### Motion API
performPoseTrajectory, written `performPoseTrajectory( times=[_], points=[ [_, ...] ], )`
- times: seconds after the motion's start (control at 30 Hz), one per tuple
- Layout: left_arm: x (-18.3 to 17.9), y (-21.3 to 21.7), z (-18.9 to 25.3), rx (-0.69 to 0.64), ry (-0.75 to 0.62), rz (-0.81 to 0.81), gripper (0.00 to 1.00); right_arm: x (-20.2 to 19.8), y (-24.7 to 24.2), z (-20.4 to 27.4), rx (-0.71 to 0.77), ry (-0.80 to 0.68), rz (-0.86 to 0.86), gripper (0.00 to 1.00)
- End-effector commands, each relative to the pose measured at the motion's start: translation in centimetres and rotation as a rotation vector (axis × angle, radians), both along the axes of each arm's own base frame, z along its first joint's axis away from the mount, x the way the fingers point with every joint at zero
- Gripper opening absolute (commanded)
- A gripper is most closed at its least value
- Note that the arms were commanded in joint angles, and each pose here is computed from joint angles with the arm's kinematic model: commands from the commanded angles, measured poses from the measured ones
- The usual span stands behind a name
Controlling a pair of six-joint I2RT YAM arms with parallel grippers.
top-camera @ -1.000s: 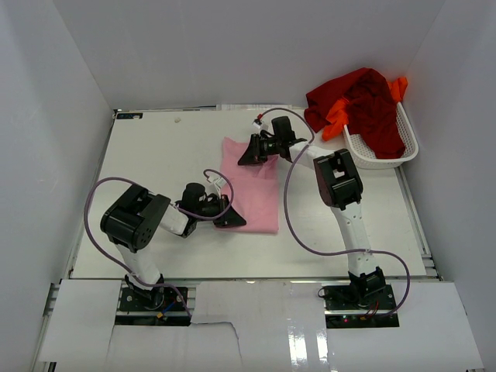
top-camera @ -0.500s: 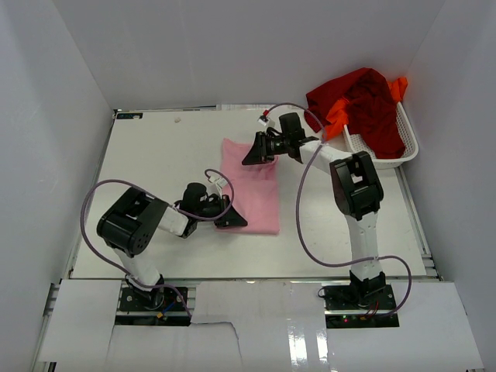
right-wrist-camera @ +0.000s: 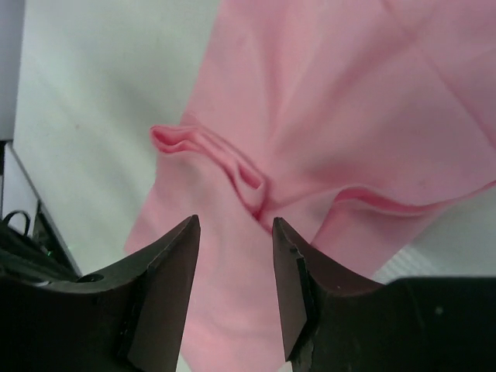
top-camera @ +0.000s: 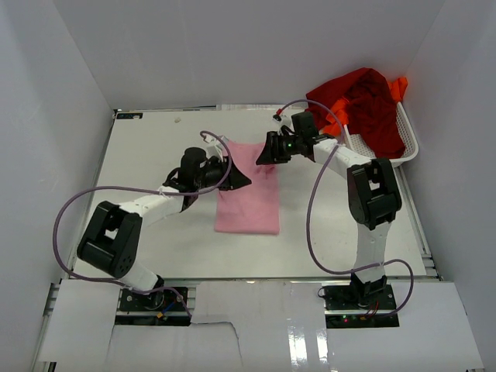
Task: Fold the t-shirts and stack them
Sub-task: Fold the folded rectangular tshirt in 1/3 of the way
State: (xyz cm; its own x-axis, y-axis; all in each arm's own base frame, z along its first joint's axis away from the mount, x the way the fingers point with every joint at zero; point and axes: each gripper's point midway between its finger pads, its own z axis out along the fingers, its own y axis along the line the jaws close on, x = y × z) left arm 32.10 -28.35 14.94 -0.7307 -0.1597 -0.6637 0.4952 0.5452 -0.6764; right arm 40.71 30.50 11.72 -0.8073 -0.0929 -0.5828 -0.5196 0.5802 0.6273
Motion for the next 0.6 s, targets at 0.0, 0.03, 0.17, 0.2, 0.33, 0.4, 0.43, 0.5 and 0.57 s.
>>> performPoseTrajectory(
  times=[0.0,0.03,0.17,0.2,0.33,0.4,0.43,0.5,0.57],
  points=[
    [3.4,1.1,-0.7,0.069,0.008,0.071,0.40,2.1,-0.9,-1.4,-0.131,0.010,-0.044,0.49],
    [4.3,1.0,-0.8,0.069,0.010,0.076,0.40,2.5,-1.0,-1.7,-0.154,0.018,-0.054,0.50],
    [8.2,-0.5,-2.9,0.063,0.056,0.044,0.41,3.4,-1.4,-3.1,-0.210,0.060,-0.088,0.52],
    [9.7,-1.1,-1.8,0.048,0.025,0.039,0.42,3.4,-1.4,-3.1,-0.211,0.069,-0.094,0.52],
    [12.2,-2.5,-3.9,0.056,0.050,0.008,0.43,2.9,-1.6,-3.6,-0.222,0.113,-0.102,0.53],
    [12.8,-2.6,-6.2,0.089,0.090,0.006,0.43,2.5,-1.8,-3.7,-0.228,0.132,-0.104,0.53],
    [13.1,-2.8,-6.2,0.089,0.084,0.003,0.43,2.4,-1.8,-3.7,-0.230,0.131,-0.103,0.53],
    [13.3,-2.8,-7.5,0.101,0.096,0.004,0.43,2.1,-2.0,-3.7,-0.237,0.132,-0.110,0.54],
    [13.6,-2.7,-8.1,0.115,0.094,0.006,0.43,2.1,-2.1,-4.0,-0.246,0.137,-0.115,0.54]
  ],
)
